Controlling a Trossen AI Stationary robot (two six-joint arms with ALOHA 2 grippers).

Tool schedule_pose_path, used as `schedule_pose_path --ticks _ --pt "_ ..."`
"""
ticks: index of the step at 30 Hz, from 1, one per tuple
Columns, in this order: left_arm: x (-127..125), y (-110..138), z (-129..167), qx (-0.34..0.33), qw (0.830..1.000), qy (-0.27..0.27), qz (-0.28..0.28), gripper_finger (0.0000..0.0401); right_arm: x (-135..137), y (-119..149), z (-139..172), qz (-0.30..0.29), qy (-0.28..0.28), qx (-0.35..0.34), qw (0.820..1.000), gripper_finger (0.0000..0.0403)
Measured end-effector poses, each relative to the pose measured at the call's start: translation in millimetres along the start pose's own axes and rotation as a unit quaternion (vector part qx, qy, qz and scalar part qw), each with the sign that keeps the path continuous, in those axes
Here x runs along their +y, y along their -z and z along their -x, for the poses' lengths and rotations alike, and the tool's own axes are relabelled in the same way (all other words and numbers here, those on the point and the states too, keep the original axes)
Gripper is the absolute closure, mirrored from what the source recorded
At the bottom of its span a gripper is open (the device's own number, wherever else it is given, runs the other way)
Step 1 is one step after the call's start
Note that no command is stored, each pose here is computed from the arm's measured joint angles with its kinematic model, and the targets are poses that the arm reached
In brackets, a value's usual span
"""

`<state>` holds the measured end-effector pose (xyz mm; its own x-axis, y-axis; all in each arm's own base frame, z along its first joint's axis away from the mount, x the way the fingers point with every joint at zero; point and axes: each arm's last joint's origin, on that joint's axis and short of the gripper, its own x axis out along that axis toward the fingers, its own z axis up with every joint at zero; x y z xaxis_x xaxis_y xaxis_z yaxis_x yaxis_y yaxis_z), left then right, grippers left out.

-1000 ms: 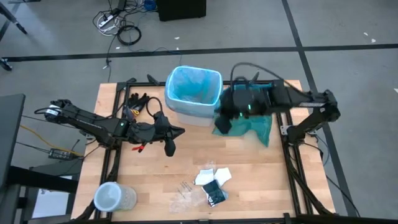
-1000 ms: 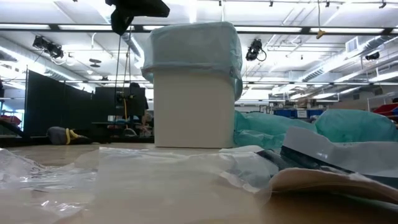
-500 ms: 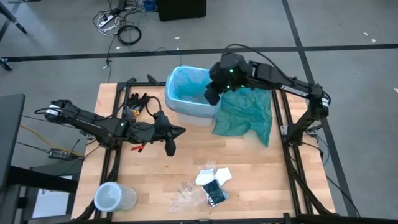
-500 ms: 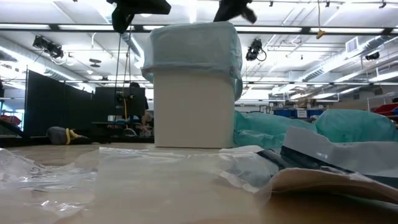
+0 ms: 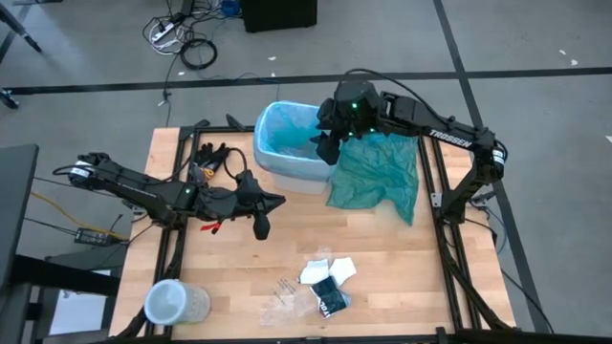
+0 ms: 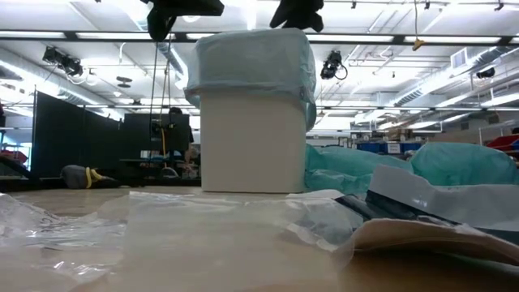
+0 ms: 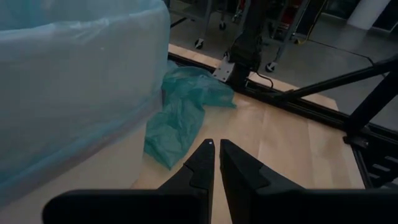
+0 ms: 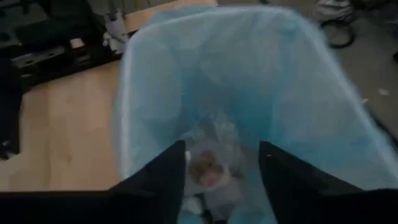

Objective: Place trash/remove bag and relplace
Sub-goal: Put the white magazine paper into the trash bin

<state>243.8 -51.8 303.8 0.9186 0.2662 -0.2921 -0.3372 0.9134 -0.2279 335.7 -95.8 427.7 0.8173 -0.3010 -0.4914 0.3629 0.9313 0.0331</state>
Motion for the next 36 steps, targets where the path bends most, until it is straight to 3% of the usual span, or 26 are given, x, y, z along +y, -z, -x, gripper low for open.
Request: schedule_pose_path --ticks 3,8,15,22,28,36 --pt "0.0 0.1 0.0 0.0 1.0 0.0 0.0 0.0366 2.6 -4.7 5.8 0.0 -0.009 -0.01 1.0 0.0175" --pt "-0.2 0.4 0.0 0.004 1.0 0.005 -0.001 0.0366 32.6 -14.3 39.6 0.005 -0.124 0.004 0.992 0.0168" --pt "0.1 4.2 -0.8 0.023 1.0 0.011 -0.009 0.0366 121.9 46.3 48.7 0.06 -0.201 0.176 0.962 0.0196" --pt "0.2 4.3 -0.7 0.024 1.0 0.011 -0.009 0.0366 185.6 120.5 34.0 0.05 -0.171 0.209 0.962 0.0187" --pt "0.2 4.3 -0.7 0.024 1.0 0.01 -0.009 0.0366 199.7 192.4 9.1 -0.027 -0.142 0.245 0.959 0.017" --pt "0.9 5.8 -0.6 0.031 0.999 0.007 -0.013 0.0366 206.3 243.2 -1.0 -0.099 -0.126 0.256 0.953 0.0171"
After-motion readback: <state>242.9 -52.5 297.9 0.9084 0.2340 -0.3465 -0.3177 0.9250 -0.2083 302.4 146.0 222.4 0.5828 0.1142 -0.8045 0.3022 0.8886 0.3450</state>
